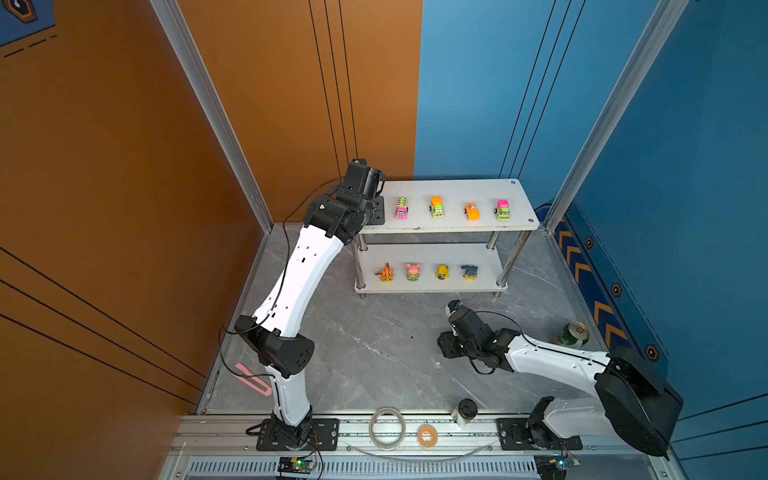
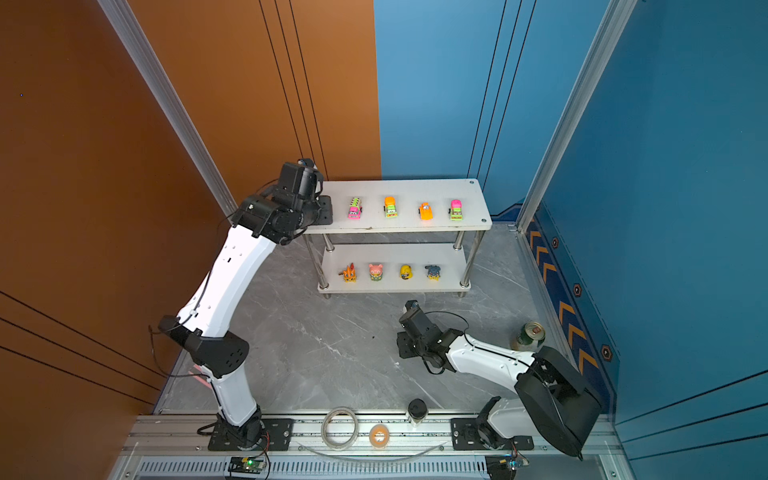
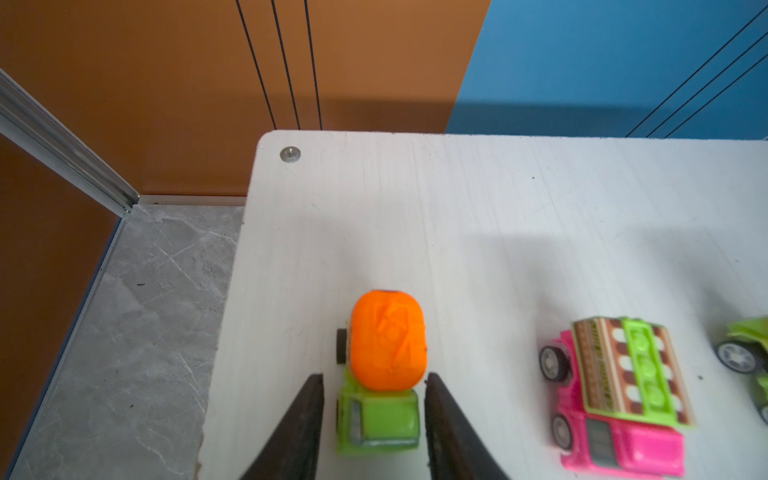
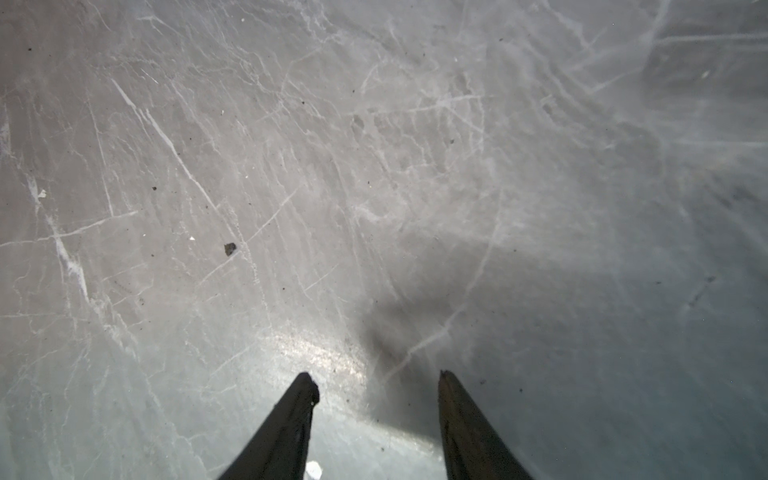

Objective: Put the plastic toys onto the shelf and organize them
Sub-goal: 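Open the left gripper and draw it back from the shelf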

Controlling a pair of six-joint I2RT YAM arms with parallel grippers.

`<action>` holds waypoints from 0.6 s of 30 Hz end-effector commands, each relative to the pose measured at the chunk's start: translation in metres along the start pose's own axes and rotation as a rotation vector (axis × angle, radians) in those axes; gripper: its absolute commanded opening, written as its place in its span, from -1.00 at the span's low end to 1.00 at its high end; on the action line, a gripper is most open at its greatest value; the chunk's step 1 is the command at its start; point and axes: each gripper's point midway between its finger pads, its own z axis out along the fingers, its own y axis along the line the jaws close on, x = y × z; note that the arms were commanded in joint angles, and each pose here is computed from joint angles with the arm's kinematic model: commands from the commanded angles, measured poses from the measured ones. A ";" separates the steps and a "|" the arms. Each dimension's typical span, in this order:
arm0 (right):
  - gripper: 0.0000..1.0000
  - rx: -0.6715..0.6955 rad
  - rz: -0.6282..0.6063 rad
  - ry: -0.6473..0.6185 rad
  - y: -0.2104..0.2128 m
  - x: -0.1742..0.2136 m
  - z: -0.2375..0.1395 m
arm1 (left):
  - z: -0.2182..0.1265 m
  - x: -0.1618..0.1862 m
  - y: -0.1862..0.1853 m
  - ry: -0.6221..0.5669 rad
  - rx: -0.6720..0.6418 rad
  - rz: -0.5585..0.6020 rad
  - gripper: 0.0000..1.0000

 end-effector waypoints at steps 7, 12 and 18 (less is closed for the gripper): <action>0.02 0.024 0.011 -0.005 -0.008 0.003 -0.001 | -0.002 -0.003 -0.013 -0.008 0.030 -0.017 -0.17; 0.02 0.025 0.010 -0.005 -0.009 0.003 -0.001 | -0.004 -0.004 -0.012 -0.012 0.026 -0.016 -0.16; 0.02 0.022 0.011 -0.006 -0.008 0.003 -0.001 | -0.008 -0.007 -0.009 -0.024 0.018 -0.010 -0.14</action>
